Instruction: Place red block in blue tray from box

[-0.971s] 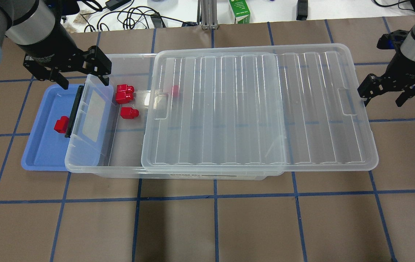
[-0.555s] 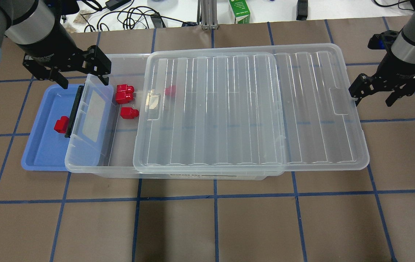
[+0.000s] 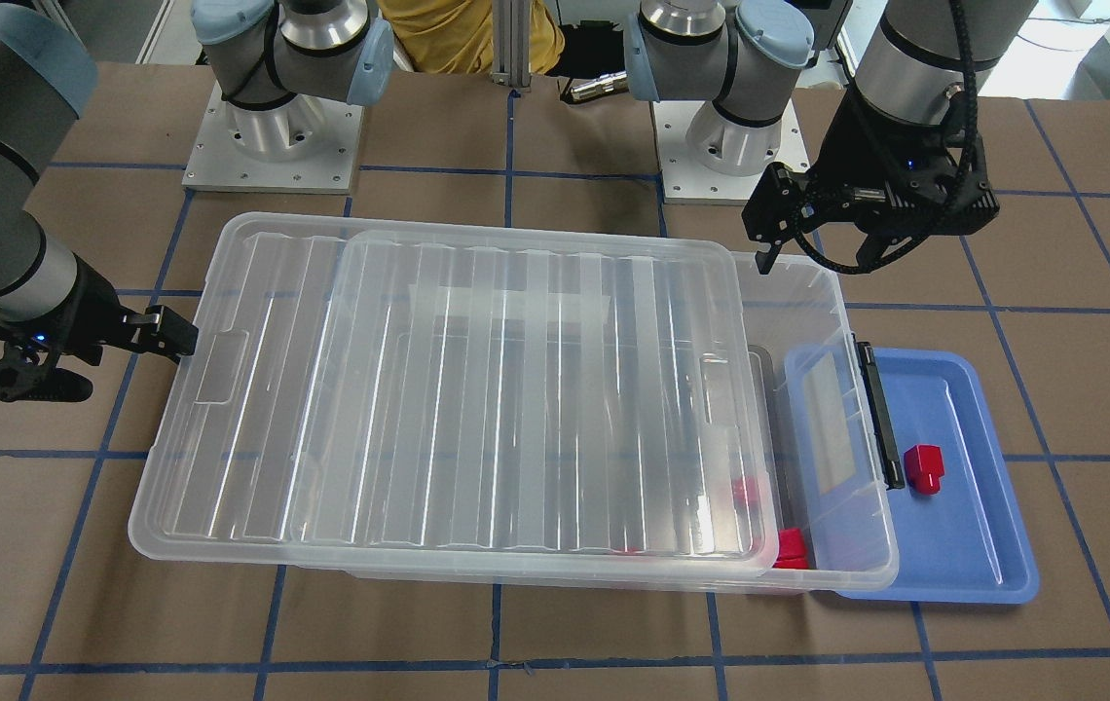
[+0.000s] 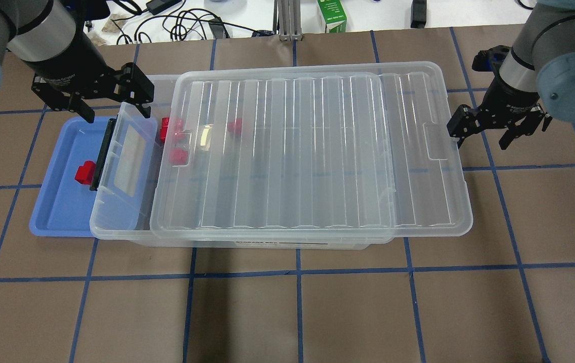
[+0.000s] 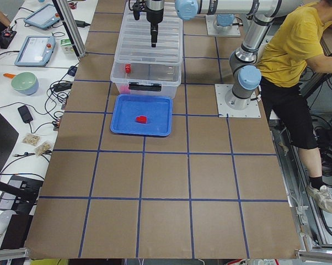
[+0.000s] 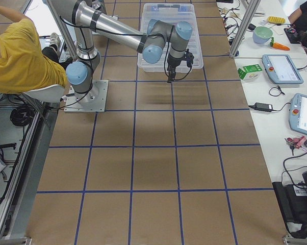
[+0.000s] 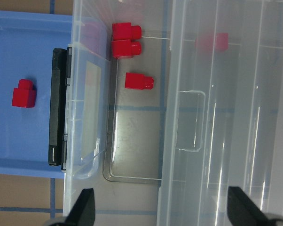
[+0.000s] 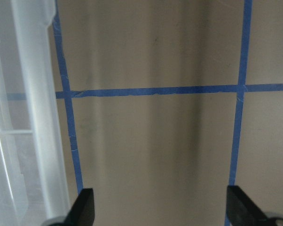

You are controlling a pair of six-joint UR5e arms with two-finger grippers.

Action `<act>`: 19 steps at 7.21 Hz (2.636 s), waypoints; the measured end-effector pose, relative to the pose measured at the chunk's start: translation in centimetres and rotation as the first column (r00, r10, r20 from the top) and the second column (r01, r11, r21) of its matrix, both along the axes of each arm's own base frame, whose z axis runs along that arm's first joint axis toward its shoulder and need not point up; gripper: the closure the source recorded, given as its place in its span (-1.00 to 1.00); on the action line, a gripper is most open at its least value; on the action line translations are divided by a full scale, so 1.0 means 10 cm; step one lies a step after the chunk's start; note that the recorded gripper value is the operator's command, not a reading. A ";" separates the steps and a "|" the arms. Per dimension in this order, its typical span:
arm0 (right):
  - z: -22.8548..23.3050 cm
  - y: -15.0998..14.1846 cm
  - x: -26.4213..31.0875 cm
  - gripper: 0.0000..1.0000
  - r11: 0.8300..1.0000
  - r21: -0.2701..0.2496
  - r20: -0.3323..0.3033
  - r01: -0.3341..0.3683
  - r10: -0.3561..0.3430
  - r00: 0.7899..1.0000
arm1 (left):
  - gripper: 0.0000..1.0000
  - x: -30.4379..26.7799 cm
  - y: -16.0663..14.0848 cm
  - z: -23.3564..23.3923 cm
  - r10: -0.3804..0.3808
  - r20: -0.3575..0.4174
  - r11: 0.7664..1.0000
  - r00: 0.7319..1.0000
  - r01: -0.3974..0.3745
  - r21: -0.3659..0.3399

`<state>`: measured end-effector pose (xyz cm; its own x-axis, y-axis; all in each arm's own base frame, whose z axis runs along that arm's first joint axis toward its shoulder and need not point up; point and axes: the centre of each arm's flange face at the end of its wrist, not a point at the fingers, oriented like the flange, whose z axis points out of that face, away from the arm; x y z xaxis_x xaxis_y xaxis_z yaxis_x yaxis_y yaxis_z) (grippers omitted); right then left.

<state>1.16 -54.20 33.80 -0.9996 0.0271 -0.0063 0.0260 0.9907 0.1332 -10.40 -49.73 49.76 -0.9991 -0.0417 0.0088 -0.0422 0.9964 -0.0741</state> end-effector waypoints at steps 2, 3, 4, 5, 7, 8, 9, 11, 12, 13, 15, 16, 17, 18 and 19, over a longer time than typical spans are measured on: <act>0.03 -0.01 0.20 -1.00 1.000 -0.007 -0.006 0.003 -0.003 1.000 | -1.00 0.00 0.00 0.00 0.000 0.000 1.000 1.000 0.000 0.000; 0.03 0.00 0.32 -1.00 1.000 -0.010 -0.010 0.001 -0.001 1.000 | -1.00 0.00 0.00 0.00 0.000 0.000 1.000 1.000 0.000 0.000; 0.03 0.01 0.44 -1.00 1.000 -0.013 -0.013 0.001 -0.001 1.000 | -1.00 0.00 0.01 0.00 -0.001 0.002 1.000 1.000 0.001 0.000; 0.02 0.02 0.52 -1.00 1.000 -0.013 -0.014 -0.002 0.001 1.000 | -1.00 0.01 0.01 0.00 -0.006 0.008 1.000 1.000 0.006 0.001; 0.01 0.04 0.66 -1.00 1.000 -0.013 -0.014 -0.019 0.019 1.000 | -1.00 0.02 0.00 0.00 -0.023 0.019 1.000 1.000 0.023 0.000; 0.01 0.05 0.73 -1.00 0.999 -0.013 -0.014 -0.031 0.031 0.999 | -1.00 0.02 0.00 0.00 -0.036 0.020 0.999 0.999 0.036 0.000; 0.01 0.06 0.77 -1.00 0.999 -0.014 -0.014 -0.039 0.039 0.999 | -1.00 0.02 0.00 0.01 -0.046 0.019 0.999 0.999 0.046 0.002; 0.01 0.07 0.84 -1.00 0.999 -0.014 -0.013 -0.051 0.051 0.999 | -1.00 0.01 -0.02 0.03 -0.068 0.015 0.998 0.998 0.068 0.006; 0.01 0.08 0.88 -1.00 0.998 -0.014 -0.013 -0.059 0.059 0.998 | -1.00 0.01 -0.02 0.03 -0.072 0.013 0.997 0.997 0.072 0.008; 0.01 0.08 0.92 -1.00 0.998 -0.014 -0.012 -0.065 0.065 0.998 | -1.00 0.01 -0.02 0.03 -0.072 0.012 0.997 0.997 0.072 0.011; 0.08 0.08 0.94 -1.00 0.997 -0.028 -0.013 -0.074 0.074 0.997 | -1.00 0.01 -0.01 0.02 -0.068 0.011 0.997 0.998 0.068 0.022; 0.20 0.07 0.94 -1.00 0.996 -0.052 -0.012 -0.079 0.078 0.997 | -1.00 0.01 0.00 0.03 -0.067 0.011 0.997 0.998 0.066 0.024; 0.43 0.07 0.95 -1.00 0.993 -0.086 -0.011 -0.076 0.075 0.997 | -1.00 0.01 0.00 0.03 -0.065 0.009 0.998 0.998 0.065 0.025; 0.70 0.13 0.95 -1.00 0.991 -0.110 -0.015 -0.073 0.071 0.997 | -1.00 0.01 0.01 0.03 -0.064 0.008 0.998 0.998 0.063 0.025; 0.96 0.25 0.96 -1.00 0.989 -0.129 -0.018 -0.071 0.069 0.997 | -1.00 0.01 0.01 0.03 -0.063 0.008 0.998 0.998 0.063 0.025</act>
<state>10.75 -51.68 43.39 -0.9990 -0.0430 0.0079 -0.0429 0.9991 0.0036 -10.34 -49.65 50.05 -0.9998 0.0210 -0.0002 0.0210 0.9985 -0.0499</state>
